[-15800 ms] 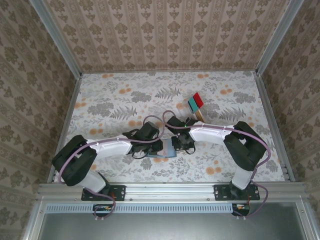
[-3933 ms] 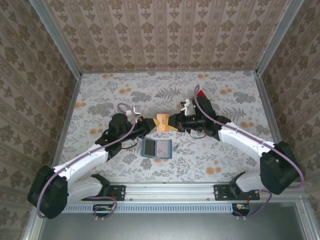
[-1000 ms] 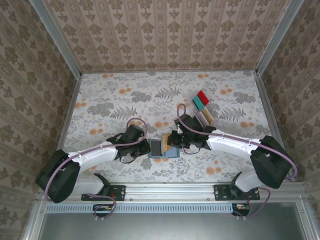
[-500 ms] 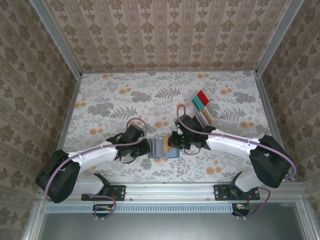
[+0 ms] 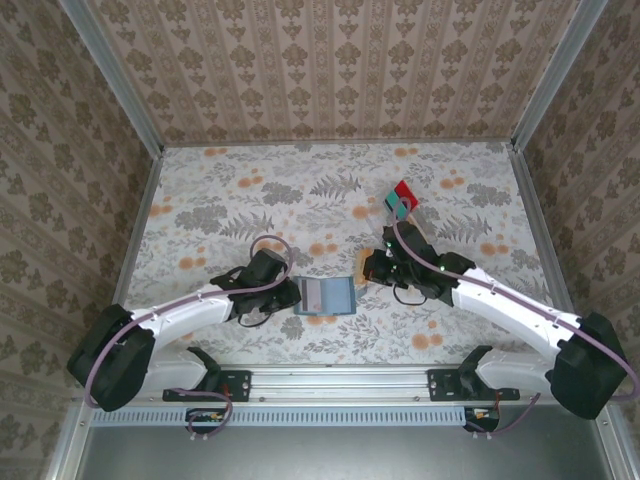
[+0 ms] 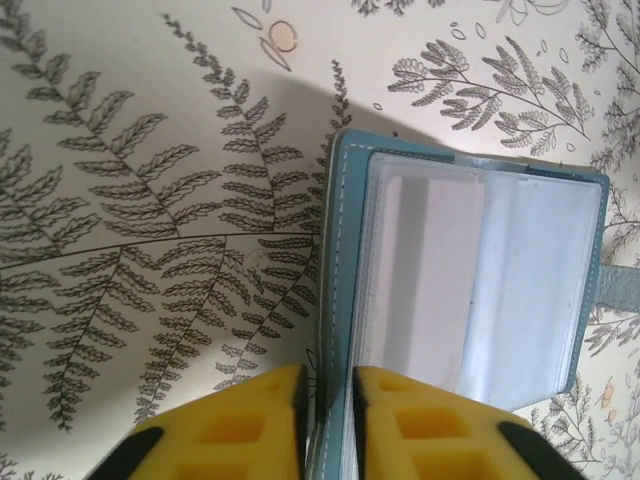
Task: Put the credit cards into the card holder
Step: Turn over the card slot in the card holder, then insert the credit card into the card slot.
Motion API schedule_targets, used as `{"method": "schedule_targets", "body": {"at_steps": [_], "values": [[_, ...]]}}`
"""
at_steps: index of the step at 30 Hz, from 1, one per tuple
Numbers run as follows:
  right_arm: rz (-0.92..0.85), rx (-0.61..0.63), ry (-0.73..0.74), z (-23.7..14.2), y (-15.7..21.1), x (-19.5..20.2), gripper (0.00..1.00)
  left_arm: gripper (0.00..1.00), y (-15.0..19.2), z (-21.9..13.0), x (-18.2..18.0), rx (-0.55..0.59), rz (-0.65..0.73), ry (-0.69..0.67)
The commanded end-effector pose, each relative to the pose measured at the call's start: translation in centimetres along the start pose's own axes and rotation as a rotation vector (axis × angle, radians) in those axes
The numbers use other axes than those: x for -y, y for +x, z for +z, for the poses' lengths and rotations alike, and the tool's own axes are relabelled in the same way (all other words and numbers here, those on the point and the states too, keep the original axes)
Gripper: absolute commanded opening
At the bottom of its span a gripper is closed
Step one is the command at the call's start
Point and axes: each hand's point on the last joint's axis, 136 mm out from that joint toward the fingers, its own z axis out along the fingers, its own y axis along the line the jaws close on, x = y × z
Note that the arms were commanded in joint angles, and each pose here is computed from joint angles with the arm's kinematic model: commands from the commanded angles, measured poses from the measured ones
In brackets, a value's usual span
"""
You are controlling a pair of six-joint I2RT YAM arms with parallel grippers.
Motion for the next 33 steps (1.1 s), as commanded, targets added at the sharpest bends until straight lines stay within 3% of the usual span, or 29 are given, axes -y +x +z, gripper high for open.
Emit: {"method": "schedule_targets", "body": {"at_steps": [1,4,10,15,33], "values": [[-0.025,-0.083,-0.134,2.0,1.8,-1.6,0.00,0.24,0.1,-0.2,-0.3,0.000,0.017,-0.031],[0.004,-0.142,-0.234,4.0,3.5,-3.2,0.00,0.33,-0.1,-0.2,-0.4,-0.002,0.022,-0.055],[0.031,-0.236,-0.252,7.5,6.3,-3.4,0.00,0.35,-0.3,0.3,0.4,-0.015,0.039,-0.051],[0.052,-0.258,-0.248,8.6,7.1,-2.7,0.00,0.24,0.0,1.1,-0.2,-0.034,0.042,-0.077],[0.045,-0.346,-0.119,11.9,10.3,1.7,0.02,0.20,1.2,2.7,-1.4,-0.083,0.039,-0.122]]}}
